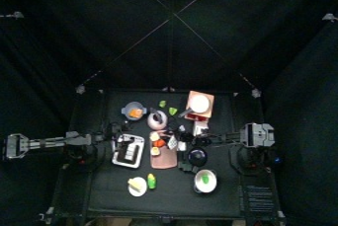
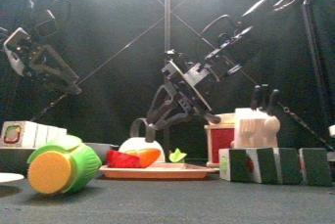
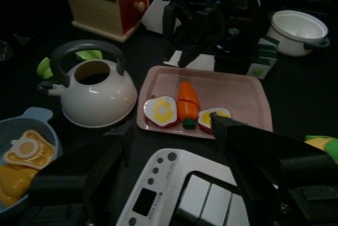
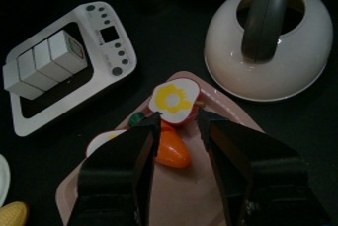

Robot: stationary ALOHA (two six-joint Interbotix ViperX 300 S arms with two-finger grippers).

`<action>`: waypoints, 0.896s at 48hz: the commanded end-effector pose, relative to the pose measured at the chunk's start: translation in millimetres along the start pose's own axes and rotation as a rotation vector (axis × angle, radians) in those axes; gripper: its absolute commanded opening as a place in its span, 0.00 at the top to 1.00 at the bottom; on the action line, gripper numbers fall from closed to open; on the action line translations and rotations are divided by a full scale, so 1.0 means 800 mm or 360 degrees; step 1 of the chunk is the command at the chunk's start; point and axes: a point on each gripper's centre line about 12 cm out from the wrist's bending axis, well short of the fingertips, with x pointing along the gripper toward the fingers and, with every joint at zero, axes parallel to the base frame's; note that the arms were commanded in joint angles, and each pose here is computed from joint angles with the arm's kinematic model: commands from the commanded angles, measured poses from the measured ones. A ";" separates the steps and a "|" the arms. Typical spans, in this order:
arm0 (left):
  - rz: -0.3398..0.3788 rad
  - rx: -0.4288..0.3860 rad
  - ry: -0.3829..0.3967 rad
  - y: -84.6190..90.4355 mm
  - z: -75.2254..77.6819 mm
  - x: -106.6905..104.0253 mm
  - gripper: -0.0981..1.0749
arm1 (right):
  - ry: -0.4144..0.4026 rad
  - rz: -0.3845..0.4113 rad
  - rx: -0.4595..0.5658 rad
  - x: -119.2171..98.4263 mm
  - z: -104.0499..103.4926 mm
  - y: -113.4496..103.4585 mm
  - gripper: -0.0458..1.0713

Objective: Grab green sushi piece

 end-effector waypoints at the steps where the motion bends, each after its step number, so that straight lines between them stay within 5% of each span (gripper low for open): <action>1: 0.0016 -0.0003 -0.0046 0.003 0.012 0.001 0.10 | -0.0057 0.0048 0.0014 -0.012 0.017 0.013 0.29; 26: 0.0050 -0.0207 -0.0013 0.006 -0.001 0.000 0.10 | -0.0091 0.0135 -0.0216 -0.029 0.013 0.030 0.29; 43: 0.0047 -0.0230 -0.0001 0.005 -0.005 -0.001 0.10 | -0.0012 0.0301 -0.0135 -0.066 -0.004 0.073 0.27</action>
